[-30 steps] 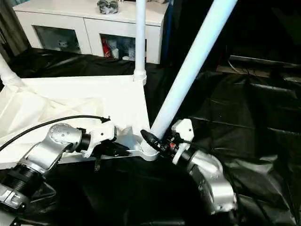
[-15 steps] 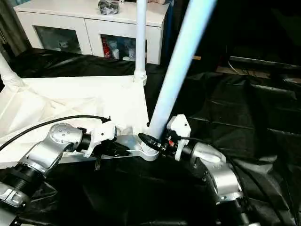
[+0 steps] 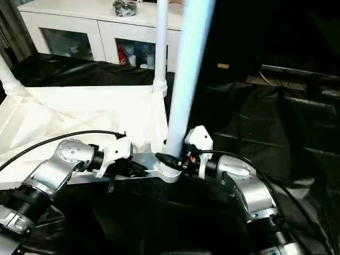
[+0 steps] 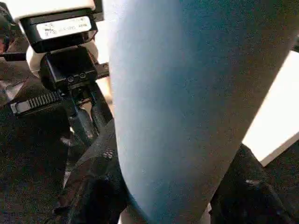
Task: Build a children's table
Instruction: Insert table leg to table base
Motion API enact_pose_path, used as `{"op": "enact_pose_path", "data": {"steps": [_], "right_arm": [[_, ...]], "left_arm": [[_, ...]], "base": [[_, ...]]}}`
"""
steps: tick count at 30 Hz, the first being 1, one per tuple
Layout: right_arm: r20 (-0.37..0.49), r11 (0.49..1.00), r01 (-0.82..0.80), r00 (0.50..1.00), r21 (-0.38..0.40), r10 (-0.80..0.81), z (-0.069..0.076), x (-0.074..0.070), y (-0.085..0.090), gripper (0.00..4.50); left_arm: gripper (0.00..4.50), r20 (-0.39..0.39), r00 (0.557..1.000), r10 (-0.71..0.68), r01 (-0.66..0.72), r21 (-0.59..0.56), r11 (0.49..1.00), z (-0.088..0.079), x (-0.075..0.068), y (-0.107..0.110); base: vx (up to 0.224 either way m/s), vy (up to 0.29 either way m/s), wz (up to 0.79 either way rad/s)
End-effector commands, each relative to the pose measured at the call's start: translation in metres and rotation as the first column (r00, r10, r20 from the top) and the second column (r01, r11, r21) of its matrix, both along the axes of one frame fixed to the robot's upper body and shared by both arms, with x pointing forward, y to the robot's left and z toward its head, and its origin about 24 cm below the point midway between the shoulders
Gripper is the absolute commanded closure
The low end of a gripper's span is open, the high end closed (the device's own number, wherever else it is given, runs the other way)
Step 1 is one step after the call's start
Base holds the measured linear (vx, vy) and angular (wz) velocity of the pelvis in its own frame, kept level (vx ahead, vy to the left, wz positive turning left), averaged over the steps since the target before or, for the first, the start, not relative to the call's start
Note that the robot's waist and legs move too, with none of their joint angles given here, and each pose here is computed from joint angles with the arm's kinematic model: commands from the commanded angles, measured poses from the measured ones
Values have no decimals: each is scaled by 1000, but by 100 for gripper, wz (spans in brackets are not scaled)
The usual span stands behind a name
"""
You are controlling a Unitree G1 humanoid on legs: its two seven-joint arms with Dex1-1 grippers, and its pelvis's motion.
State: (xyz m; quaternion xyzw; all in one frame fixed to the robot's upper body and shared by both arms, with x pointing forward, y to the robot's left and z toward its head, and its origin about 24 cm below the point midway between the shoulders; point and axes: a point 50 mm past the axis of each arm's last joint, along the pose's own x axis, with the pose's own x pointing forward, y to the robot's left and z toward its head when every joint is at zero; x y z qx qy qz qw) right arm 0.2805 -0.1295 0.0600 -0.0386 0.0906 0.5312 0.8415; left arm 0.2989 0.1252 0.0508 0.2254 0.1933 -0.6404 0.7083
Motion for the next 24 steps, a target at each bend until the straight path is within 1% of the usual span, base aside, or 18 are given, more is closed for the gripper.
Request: {"op": "enact_pose_path", "data": {"steps": [1,5,10,13,17,20,22,23,24], "right_arm": [[-133,997,-27,991,-71,17,-28,-10,-1,261],[-136,997,-49,990,-59,41,-30,-6,0,261],[-129,993,-111,986,-33,106,-29,-5,-1,261],[-125,993,-116,986,-35,111,-29,-4,-2,261],[-131,997,-73,989,-31,68,-32,1,-2,261],[-108,996,56,992,-67,-63,-38,11,-4,261],[-108,996,56,992,-67,-63,-38,11,-4,261],[-89,984,154,983,-85,-161,-40,17,-3,261],[-86,976,198,975,-91,-206,-41,20,-2,261]], "left_arm": [[450,4,1000,6,-6,54,999,-2,3,4],[450,11,999,-34,34,47,998,0,2,2],[450,9,995,-102,101,32,994,5,1,2],[450,12,995,-101,100,30,995,7,2,3],[450,26,999,-41,41,17,999,12,8,3],[450,35,998,45,-44,-25,999,17,15,-2],[450,35,998,45,-44,-25,999,17,15,-2],[450,61,990,128,-126,-47,991,22,22,-8],[450,69,984,165,-162,-57,985,24,25,-10]], "base": [[0,0,0],[0,0,0],[0,0,0],[0,0,0],[0,0,0],[0,0,0],[0,0,0],[0,0,0],[0,0,0]]}}
